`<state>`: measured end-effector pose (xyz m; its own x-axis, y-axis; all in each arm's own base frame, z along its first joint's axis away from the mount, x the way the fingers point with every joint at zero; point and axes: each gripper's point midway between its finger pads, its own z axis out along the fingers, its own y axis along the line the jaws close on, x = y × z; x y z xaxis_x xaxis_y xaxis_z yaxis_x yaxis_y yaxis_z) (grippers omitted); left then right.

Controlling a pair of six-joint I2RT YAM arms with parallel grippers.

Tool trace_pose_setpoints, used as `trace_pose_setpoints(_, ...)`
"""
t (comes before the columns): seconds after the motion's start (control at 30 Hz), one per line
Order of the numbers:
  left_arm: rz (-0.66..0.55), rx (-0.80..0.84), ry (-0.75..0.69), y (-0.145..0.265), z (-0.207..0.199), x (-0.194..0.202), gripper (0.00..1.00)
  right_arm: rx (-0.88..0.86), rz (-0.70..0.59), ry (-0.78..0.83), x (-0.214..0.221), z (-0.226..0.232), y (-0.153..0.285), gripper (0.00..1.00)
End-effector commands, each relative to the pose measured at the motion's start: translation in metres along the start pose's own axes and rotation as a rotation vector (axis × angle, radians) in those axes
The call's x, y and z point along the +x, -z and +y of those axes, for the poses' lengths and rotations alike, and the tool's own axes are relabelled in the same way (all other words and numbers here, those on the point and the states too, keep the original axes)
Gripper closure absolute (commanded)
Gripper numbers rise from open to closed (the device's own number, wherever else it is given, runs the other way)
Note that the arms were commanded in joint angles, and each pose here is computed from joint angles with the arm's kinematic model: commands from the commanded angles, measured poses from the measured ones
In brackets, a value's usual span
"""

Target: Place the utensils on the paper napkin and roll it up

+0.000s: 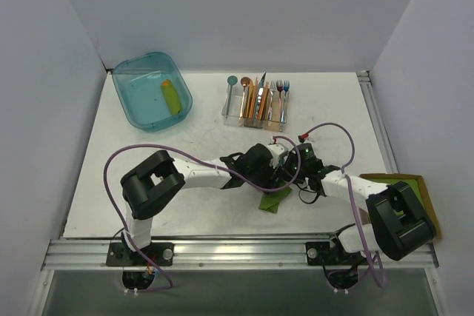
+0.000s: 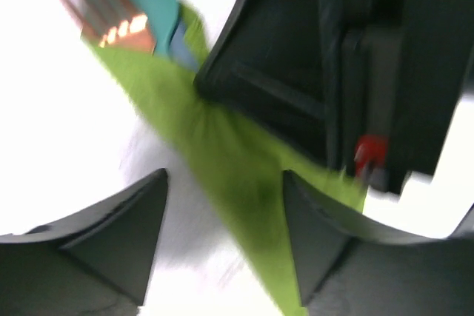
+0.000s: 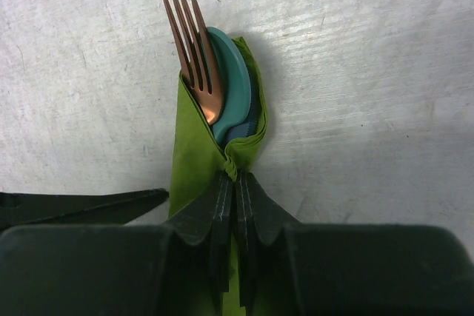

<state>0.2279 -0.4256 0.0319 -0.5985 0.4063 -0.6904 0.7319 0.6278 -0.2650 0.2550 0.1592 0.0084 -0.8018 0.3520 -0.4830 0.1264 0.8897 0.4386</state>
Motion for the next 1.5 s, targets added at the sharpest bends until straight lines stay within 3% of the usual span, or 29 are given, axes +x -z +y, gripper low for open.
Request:
trace_pose_setpoints(0.0,0.017,-0.027,0.011,0.031,0.006,-0.004,0.27,0.076,0.083,0.002,0.027,-0.021,0.003,1.00)
trace_pose_setpoints(0.13,-0.027,-0.069,0.020,0.058,0.013,-0.017,0.03,0.038,0.041,0.001,0.017,-0.012,0.002,1.00)
trace_pose_setpoints(0.33,-0.141,-0.226,0.099,0.102,0.045,-0.025,0.06,-0.022,-0.048,0.019,-0.005,0.005,0.006,1.00)
trace_pose_setpoints(0.53,-0.297,-0.327,0.309,0.142,0.087,-0.017,0.06,-0.090,-0.139,0.045,-0.023,0.020,0.013,1.00)
trace_pose_setpoints(0.6,-0.352,-0.280,0.301,0.151,0.086,-0.029,0.06,-0.101,-0.164,0.057,-0.028,0.023,0.015,1.00)
trace_pose_setpoints(0.97,-0.391,-0.177,0.242,0.159,0.071,-0.031,0.06,-0.236,-0.277,0.116,-0.045,0.050,0.029,1.00)
trace_pose_setpoints(1.23,-0.396,-0.144,0.217,0.156,0.066,-0.030,0.06,-0.192,-0.254,0.126,-0.037,0.040,0.027,1.00)
trace_pose_setpoints(1.47,-0.410,-0.072,0.178,0.155,0.053,-0.039,0.06,-0.287,-0.283,0.112,-0.041,0.056,0.037,1.00)
